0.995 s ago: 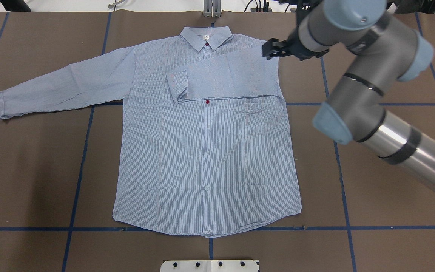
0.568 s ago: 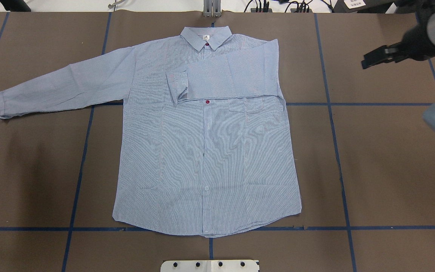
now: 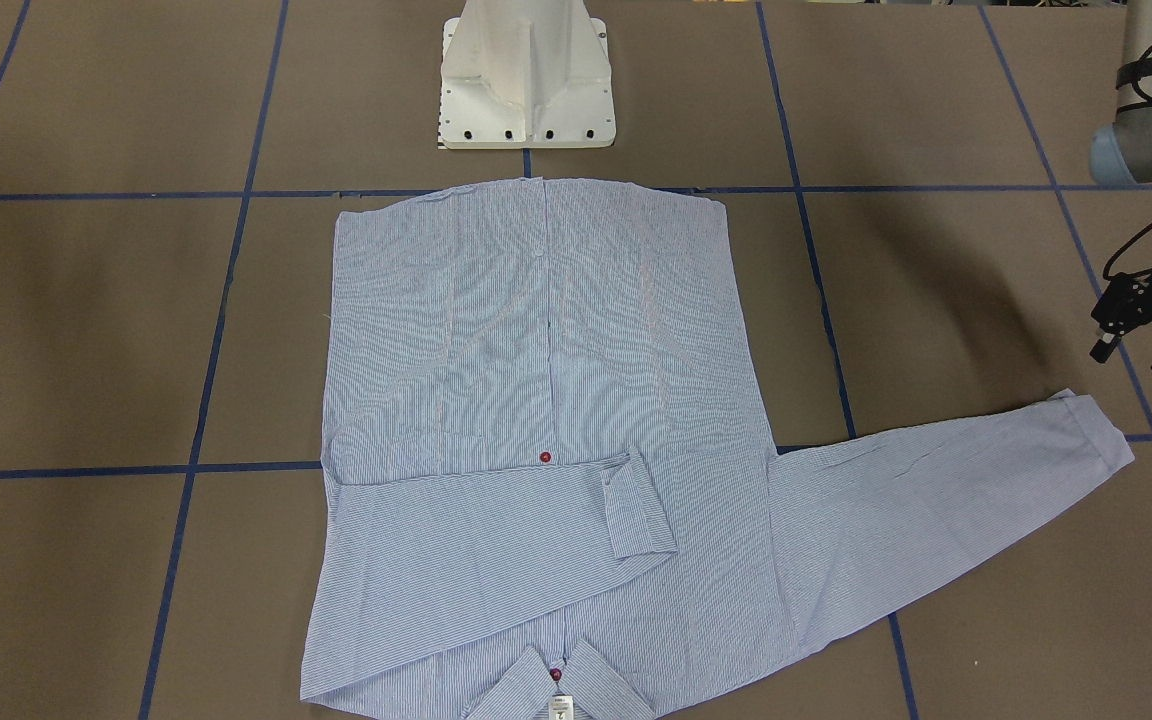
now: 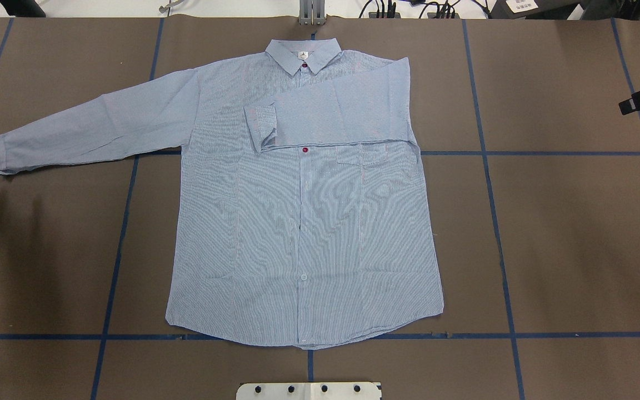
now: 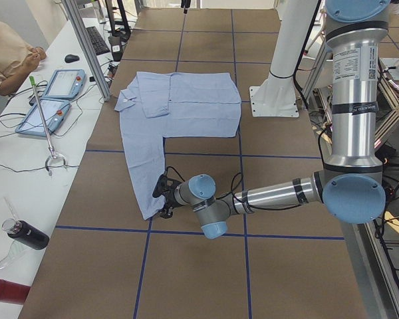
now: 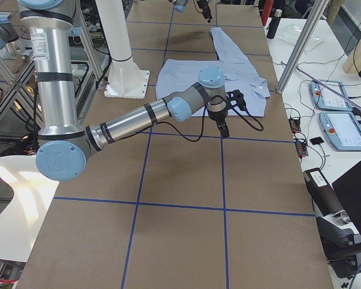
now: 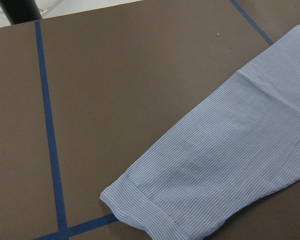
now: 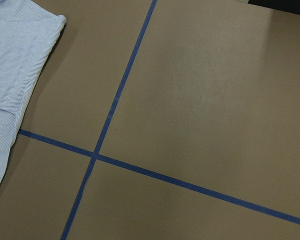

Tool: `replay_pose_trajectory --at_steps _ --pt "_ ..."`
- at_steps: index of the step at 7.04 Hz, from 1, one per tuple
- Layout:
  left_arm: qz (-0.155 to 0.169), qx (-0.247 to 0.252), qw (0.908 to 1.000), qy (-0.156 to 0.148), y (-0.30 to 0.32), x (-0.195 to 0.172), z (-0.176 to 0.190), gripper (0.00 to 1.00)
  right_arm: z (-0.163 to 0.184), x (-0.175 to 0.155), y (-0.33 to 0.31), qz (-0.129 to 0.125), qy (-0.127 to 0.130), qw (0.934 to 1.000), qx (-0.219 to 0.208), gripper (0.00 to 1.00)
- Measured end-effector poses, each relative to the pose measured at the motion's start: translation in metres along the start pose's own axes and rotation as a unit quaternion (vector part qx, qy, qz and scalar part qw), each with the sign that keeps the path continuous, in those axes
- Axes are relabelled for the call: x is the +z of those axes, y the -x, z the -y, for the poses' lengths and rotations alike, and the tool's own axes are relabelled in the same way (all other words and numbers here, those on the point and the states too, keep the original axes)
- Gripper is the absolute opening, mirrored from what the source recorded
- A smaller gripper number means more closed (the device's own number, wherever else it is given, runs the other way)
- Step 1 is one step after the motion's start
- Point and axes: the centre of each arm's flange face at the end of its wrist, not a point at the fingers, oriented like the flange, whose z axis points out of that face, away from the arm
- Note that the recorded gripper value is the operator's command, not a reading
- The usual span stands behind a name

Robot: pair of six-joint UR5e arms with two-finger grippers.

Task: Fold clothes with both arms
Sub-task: 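Lower the left gripper to the other sleeve cuff and grasp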

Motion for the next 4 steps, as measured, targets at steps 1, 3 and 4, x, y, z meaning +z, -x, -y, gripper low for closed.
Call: replay_pose_trajectory --at_steps 1,3,4 --pt "0.001 -0.016 0.9999 0.0 -0.003 0.008 -0.007 0.74 -0.001 0.0 -0.001 0.0 0.0 1.0 0.0 1.0" --pt "0.009 -0.024 0.9997 -0.003 -0.001 0.026 -0.01 0.72 -0.001 -0.001 -0.001 0.0 -0.001 1.0 -0.002 1.0" --pt "0.013 -0.024 0.9996 -0.007 0.001 0.037 -0.007 0.7 -0.001 -0.001 -0.001 0.0 -0.001 1.0 -0.002 1.0"
